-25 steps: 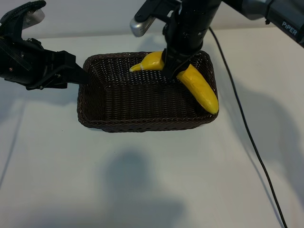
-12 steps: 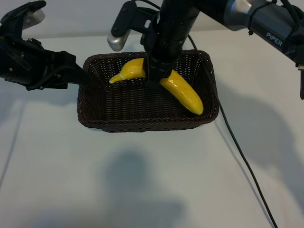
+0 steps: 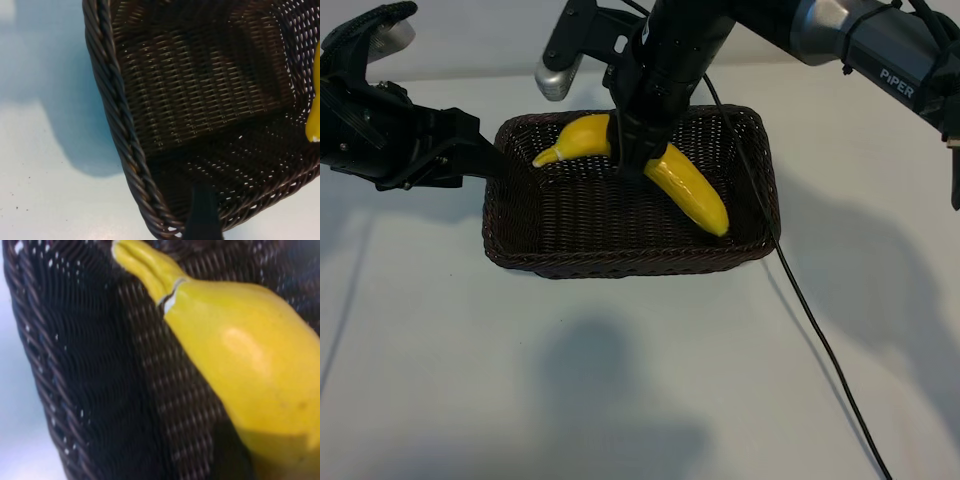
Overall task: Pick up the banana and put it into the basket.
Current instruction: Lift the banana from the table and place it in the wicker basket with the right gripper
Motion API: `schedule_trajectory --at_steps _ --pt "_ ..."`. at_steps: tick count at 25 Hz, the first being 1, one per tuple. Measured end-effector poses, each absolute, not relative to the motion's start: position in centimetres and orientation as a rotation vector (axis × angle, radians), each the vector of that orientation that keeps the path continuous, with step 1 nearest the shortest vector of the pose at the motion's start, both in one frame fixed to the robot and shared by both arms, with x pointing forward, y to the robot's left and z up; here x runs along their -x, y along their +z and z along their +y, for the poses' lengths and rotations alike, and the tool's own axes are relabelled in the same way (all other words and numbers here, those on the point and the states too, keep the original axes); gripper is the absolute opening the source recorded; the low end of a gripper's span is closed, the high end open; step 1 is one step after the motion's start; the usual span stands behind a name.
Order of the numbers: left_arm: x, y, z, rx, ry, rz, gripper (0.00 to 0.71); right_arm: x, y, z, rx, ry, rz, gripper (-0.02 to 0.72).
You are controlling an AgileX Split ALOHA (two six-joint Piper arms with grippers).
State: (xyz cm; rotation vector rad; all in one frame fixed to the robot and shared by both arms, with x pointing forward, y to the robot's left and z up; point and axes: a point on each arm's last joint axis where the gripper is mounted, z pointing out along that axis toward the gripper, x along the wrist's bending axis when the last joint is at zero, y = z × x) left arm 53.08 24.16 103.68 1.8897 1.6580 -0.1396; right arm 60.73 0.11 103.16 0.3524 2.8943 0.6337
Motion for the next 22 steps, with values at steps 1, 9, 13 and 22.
schedule_trajectory --at_steps 1,9,13,22 --pt "-53.1 103.7 24.2 -1.890 -0.140 1.658 0.589 -60.8 103.1 0.1 -0.349 0.637 2.889 0.431" --pt "-53.1 103.7 24.2 -1.890 -0.140 1.658 0.589 -61.5 100.1 0.7 -0.333 0.590 2.934 0.431" --pt "-53.1 103.7 24.2 -1.891 -0.140 1.657 0.589 -61.9 98.0 1.0 -0.338 0.561 2.960 0.431" --pt "-53.1 103.7 24.2 -1.904 -0.133 1.640 0.589 -62.5 95.4 1.3 -0.331 0.536 2.973 0.431"
